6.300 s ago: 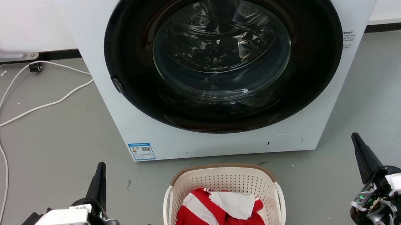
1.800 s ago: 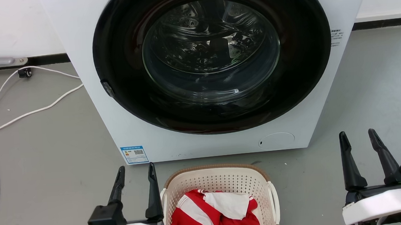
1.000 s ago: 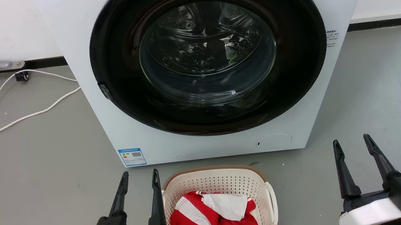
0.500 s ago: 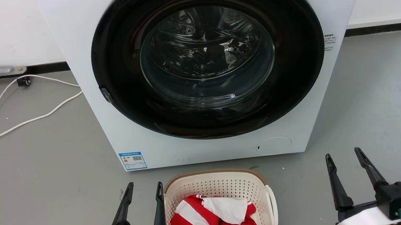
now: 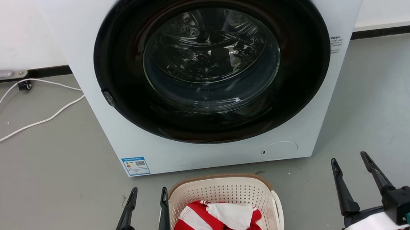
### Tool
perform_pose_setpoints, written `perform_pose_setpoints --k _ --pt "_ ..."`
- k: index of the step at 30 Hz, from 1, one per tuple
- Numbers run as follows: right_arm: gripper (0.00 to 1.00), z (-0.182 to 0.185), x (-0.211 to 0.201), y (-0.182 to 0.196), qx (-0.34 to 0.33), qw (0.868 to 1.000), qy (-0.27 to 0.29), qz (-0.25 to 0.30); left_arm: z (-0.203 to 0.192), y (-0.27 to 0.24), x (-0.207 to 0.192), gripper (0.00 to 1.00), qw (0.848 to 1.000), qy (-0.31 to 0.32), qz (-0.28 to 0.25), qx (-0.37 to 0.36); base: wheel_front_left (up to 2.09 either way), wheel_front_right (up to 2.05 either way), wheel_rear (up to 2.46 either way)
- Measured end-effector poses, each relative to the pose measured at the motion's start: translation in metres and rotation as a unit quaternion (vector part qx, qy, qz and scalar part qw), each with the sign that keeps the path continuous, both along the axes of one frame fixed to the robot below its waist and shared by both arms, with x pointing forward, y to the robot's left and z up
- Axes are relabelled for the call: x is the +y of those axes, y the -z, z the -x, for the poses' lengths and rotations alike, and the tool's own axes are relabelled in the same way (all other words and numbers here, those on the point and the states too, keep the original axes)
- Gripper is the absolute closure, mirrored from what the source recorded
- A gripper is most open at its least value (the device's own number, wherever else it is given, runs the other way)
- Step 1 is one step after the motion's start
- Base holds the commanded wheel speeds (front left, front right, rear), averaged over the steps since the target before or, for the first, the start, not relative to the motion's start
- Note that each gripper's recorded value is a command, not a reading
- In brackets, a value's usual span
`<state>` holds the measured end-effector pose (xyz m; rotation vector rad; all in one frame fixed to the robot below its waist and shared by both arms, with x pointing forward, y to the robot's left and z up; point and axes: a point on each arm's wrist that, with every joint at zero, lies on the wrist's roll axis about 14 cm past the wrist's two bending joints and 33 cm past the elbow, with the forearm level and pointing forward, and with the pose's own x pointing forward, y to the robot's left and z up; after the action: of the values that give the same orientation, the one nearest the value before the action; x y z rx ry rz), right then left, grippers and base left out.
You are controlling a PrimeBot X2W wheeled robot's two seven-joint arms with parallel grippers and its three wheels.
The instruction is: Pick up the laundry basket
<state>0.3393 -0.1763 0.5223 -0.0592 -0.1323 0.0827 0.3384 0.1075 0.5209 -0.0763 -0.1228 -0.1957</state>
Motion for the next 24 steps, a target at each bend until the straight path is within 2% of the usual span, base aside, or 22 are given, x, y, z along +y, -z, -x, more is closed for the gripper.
perform_pose_setpoints --k 11,17,24 --pt "0.0 0.001 0.0 0.001 0.002 1.0 0.0 -0.006 -0.002 0.004 0.002 0.0 1.0 -0.005 -0.005 0.006 0.0 0.0 0.0" --pt "0.0 -0.003 -0.004 0.019 0.031 0.999 0.007 -0.016 -0.008 0.02 0.0 0.0 1.0 -0.001 -0.007 0.03 0.0 0.0 0.0" --pt "0.0 -0.031 -0.002 0.027 0.043 0.999 0.002 -0.009 -0.036 0.045 -0.003 0.0 0.998 0.004 -0.018 0.065 0.0 0.0 0.0"
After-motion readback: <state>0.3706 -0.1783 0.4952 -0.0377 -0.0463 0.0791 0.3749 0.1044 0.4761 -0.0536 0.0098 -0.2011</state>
